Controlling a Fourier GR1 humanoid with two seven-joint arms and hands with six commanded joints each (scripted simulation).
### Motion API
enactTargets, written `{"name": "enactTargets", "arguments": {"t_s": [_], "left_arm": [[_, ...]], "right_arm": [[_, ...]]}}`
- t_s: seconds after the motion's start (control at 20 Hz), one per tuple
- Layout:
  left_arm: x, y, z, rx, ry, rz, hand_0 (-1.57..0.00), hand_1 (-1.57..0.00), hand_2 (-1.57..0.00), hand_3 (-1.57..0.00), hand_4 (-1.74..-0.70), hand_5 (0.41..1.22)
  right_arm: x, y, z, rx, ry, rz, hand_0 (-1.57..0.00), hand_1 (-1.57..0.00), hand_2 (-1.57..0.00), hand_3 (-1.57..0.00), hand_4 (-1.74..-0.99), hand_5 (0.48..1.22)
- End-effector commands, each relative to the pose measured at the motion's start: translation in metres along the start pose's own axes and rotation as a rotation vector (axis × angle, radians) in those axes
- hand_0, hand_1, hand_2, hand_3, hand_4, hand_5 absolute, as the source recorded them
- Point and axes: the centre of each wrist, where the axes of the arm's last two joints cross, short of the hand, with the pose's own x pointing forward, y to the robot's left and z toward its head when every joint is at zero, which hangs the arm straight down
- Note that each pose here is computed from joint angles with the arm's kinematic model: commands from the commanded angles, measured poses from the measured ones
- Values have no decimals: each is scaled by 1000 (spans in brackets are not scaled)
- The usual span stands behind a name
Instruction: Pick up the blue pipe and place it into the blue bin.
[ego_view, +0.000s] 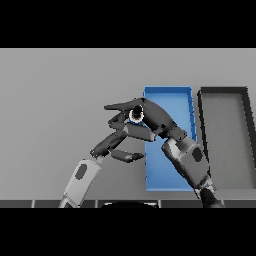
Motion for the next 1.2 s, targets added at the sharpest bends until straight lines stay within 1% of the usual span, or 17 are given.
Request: {"name": "enactTargets", "arguments": {"t_s": [0.0, 0.05, 0.1, 0.15, 0.25, 0.35, 0.4, 0.5, 0.6, 0.75, 0.9, 1.05, 1.15], "left_arm": [[1, 1, 1, -3, -16, 10, -3, -3, -3, -3, -906, 437], [0, 0, 2, -8, -8, 5, -3, -2, -2, -2, -905, 435], [-2, -1, 4, -5, 4, 7, -2, -2, -2, -1, -905, 433], [-4, -2, 3, -4, 18, -3, -1, -1, -1, -1, -902, 432], [0, 1, 2, -1, 7, -10, 0, 0, 0, 0, -892, 428], [-1, 4, 5, 4, 10, -6, 0, 0, 0, 0, -890, 421], [1, 4, 4, 8, 8, -4, 0, 0, 0, 0, -890, 415], [-1, 4, 4, 11, 2, -21, 1, 1, 1, 1, -882, 411], [1, 6, 5, 11, -4, -35, 1, 1, 1, 1, -874, 413], [-3, 3, 6, 2, 1, -26, 1, 1, 1, 1, -867, 419], [-1, -1, 6, -4, -11, -21, 1, 1, 1, 1, -870, 421], [-1, -3, 9, 2, 5, -14, 1, 1, 1, 1, -878, 423], [-3, -4, 14, 3, -6, -9, 1, 1, 1, 1, -880, 427]], "right_arm": [[12, -9, -2, -15, -27, -2, -1571, -1571, -1571, -1571, -1741, 1221], [24, -16, -5, -54, -58, 19, -1571, -1571, -1571, -1571, -1741, 1221], [35, -27, -6, -123, -89, 45, -1571, -1571, -1571, -1571, -1741, 1221], [45, -37, -5, -184, -95, 75, -1571, -1571, -1571, -1571, -1741, 1221], [56, -56, 0, -275, -81, 114, -1571, -1571, -1571, -1571, -1741, 1221], [59, -79, 4, -370, -50, 114, -1571, -1571, -1571, -1571, -1741, 1221], [58, -90, 10, -417, -32, 122, -1571, -1571, -1571, -1571, -1741, 1221], [46, -109, 28, -490, 35, 152, -1571, -1571, -1571, -1571, -1741, 1221], [34, -124, 47, -550, 91, 142, -1571, -1571, -1571, -1571, -1741, 1221], [8, -127, 77, -632, 169, 95, -1571, -1571, -1571, -1571, -1741, 1221], [-19, -122, 108, -688, 267, 59, -1571, -1571, -1571, -1571, -1741, 1221], [-45, -110, 133, -753, 365, 8, -1571, -1571, -1571, -1571, -1741, 1221], [-54, -98, 147, -795, 422, -17, -1571, -1571, -1571, -1571, -1741, 1221]]}}
